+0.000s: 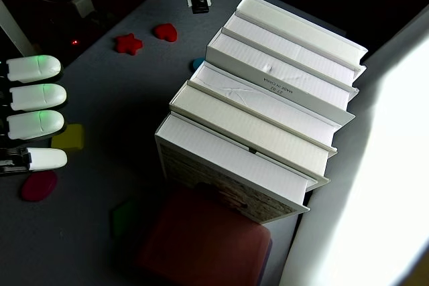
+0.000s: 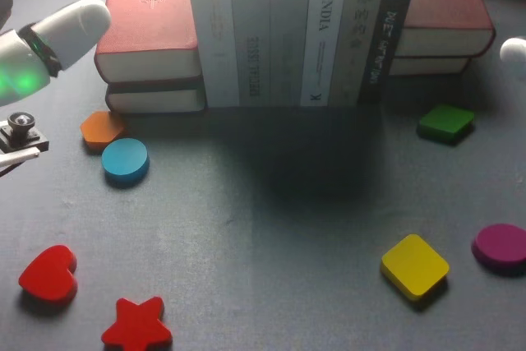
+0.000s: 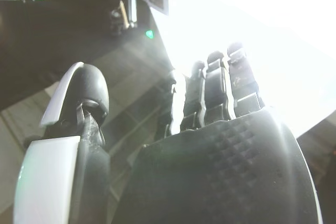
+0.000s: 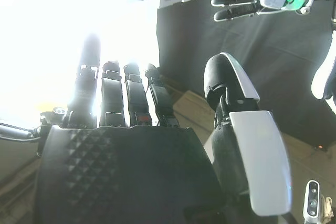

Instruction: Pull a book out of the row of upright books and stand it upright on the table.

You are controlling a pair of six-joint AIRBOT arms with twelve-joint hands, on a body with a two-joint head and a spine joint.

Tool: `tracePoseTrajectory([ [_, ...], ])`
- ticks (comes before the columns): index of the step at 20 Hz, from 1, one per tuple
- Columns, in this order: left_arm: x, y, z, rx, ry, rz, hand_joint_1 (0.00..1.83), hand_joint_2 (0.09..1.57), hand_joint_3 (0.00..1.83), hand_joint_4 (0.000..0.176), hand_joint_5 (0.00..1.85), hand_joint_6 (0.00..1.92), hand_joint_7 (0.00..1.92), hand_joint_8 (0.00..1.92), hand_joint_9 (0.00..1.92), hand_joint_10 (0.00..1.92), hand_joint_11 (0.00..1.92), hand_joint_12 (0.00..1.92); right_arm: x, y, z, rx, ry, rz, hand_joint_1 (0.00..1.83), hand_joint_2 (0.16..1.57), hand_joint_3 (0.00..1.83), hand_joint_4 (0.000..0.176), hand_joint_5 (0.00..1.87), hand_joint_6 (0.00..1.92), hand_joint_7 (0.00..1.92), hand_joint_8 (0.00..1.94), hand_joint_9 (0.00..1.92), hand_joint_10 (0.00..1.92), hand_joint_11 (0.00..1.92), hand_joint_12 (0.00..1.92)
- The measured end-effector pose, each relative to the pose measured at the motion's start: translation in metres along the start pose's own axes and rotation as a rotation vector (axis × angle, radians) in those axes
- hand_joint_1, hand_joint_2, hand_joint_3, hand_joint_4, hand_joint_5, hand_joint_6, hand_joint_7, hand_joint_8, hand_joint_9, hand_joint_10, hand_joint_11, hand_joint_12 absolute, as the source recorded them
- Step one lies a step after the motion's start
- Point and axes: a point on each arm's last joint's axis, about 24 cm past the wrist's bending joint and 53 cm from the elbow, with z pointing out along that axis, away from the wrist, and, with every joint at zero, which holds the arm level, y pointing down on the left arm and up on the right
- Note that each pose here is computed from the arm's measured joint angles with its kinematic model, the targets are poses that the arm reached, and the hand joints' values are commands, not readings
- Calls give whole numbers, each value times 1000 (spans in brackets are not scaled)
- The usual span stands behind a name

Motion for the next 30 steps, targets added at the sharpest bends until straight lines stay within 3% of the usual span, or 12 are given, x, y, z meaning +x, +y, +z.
tracePoseTrajectory([
  [1,1,2,0,-3,0,-5,298,1372,5,71,171,13,0,0,0,0,0,0,0,0,0,1,-2,1,405,1364,14,0,0,0,0,0,0,0,0,3],
  [2,2,2,0,-4,1,-10,293,1374,5,52,176,13,0,0,0,0,0,0,-1,-1,0,2,-3,1,406,1360,10,0,0,0,0,0,0,0,0,0],
  [5,3,4,-1,-7,3,-12,281,1381,5,35,176,9,11,4,0,0,0,0,-2,-1,0,2,-4,-2,394,1371,9,0,0,0,0,0,0,0,0,0],
  [8,0,5,-3,-13,-9,-13,285,1378,2,30,190,12,48,16,0,0,17,8,-15,2,8,-13,-40,-13,397,1386,9,0,14,6,0,0,0,0,33,16],
  [9,0,6,-3,-14,-10,-13,281,1379,2,32,186,8,48,13,0,0,8,5,-20,3,11,-25,-60,-11,403,1404,0,0,23,20,0,0,0,0,6,213],
  [10,0,7,-4,-19,-8,-12,287,1379,1,36,188,7,50,10,0,0,1,0,-23,4,15,-33,-74,-9,428,1407,0,0,36,22,0,0,0,0,0,42],
  [13,2,14,-8,-46,0,-11,254,1371,0,59,180,2,21,0,0,0,0,0,-23,4,35,-42,-76,-6,373,1420,3,0,52,26,0,0,0,0,0,0],
  [17,1,16,-10,-56,-5,-11,266,1361,0,41,197,6,29,3,0,0,0,0,-11,7,62,-45,-20,-38,301,1408,0,0,56,23,0,0,0,0,0,0],
  [19,2,18,-10,-59,-4,-16,273,1370,1,51,204,8,38,6,0,0,0,0,-10,9,73,-40,-8,-64,290,1404,0,1,49,19,0,0,0,0,0,0],
  [20,3,20,-12,-64,-6,-24,257,1368,0,69,212,9,46,6,0,0,0,0,-9,9,79,-35,-4,-78,293,1409,0,9,49,18,0,0,0,0,0,0],
  [26,5,24,-14,-77,-4,-36,257,1375,3,75,216,7,45,3,0,0,0,0,7,7,101,-18,51,-110,356,1397,0,0,152,50,0,0,0,0,0,0],
  [30,2,28,-17,-90,-10,-36,224,1380,3,80,218,6,44,1,0,0,0,0,11,6,112,-5,69,-123,213,1410,4,0,210,59,0,0,0,0,0,0],
])
